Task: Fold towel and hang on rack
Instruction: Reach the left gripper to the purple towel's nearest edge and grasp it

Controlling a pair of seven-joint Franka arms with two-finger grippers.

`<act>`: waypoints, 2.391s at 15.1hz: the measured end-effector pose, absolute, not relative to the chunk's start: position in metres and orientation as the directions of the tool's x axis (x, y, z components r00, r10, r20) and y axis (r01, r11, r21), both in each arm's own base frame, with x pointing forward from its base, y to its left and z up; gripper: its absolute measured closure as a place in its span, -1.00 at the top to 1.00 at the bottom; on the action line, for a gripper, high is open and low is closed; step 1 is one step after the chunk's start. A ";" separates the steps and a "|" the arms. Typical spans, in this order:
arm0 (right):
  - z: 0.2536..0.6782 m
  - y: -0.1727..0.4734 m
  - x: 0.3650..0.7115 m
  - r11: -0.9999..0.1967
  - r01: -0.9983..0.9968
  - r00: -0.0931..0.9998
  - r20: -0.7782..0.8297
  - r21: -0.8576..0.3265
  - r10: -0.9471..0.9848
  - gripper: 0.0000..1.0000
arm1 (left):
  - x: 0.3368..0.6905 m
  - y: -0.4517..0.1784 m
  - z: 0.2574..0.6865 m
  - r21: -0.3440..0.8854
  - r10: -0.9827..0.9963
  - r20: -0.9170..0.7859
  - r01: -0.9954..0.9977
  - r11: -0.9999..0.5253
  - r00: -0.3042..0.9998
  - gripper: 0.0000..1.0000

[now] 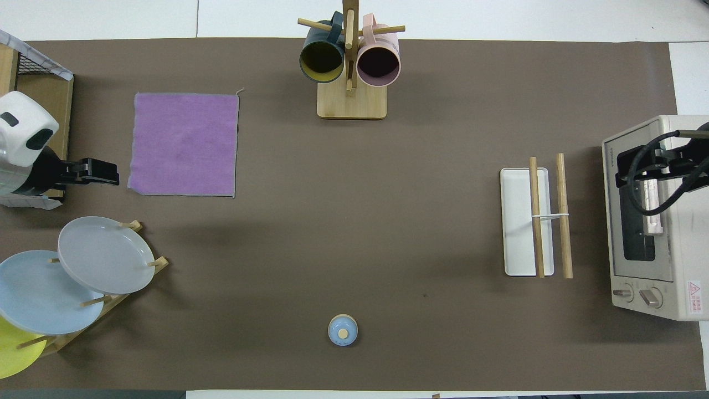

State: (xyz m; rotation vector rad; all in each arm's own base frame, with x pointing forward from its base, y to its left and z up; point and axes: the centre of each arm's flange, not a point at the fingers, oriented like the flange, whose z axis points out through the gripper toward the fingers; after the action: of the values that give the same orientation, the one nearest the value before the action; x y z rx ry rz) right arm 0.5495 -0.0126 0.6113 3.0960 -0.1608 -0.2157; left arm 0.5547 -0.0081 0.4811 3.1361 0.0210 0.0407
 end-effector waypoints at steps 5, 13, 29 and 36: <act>0.611 -0.013 0.550 -0.994 -0.101 0.985 -0.136 0.041 -0.105 1.00 | 0.593 0.035 0.360 0.042 0.087 0.034 0.085 -0.995 0.996 0.97; 0.611 -0.013 0.550 -0.994 -0.101 0.985 -0.136 0.041 -0.105 1.00 | 0.614 0.065 0.311 0.167 0.229 -0.006 0.226 -0.960 0.973 0.51; 0.611 -0.013 0.550 -0.994 -0.101 0.985 -0.136 0.041 -0.105 1.00 | 0.604 0.069 0.304 0.194 0.247 -0.099 0.263 -0.945 0.964 -0.26; 0.611 -0.013 0.550 -0.994 -0.101 0.985 -0.136 0.041 -0.105 1.00 | 0.604 0.069 0.304 0.195 0.248 -0.098 0.263 -0.945 0.964 -0.90</act>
State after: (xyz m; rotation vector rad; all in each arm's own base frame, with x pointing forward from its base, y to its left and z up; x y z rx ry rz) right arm 0.5495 -0.0126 0.6113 3.0960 -0.1609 -0.2157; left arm 0.6045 0.0690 0.3041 2.9064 0.3827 -0.1058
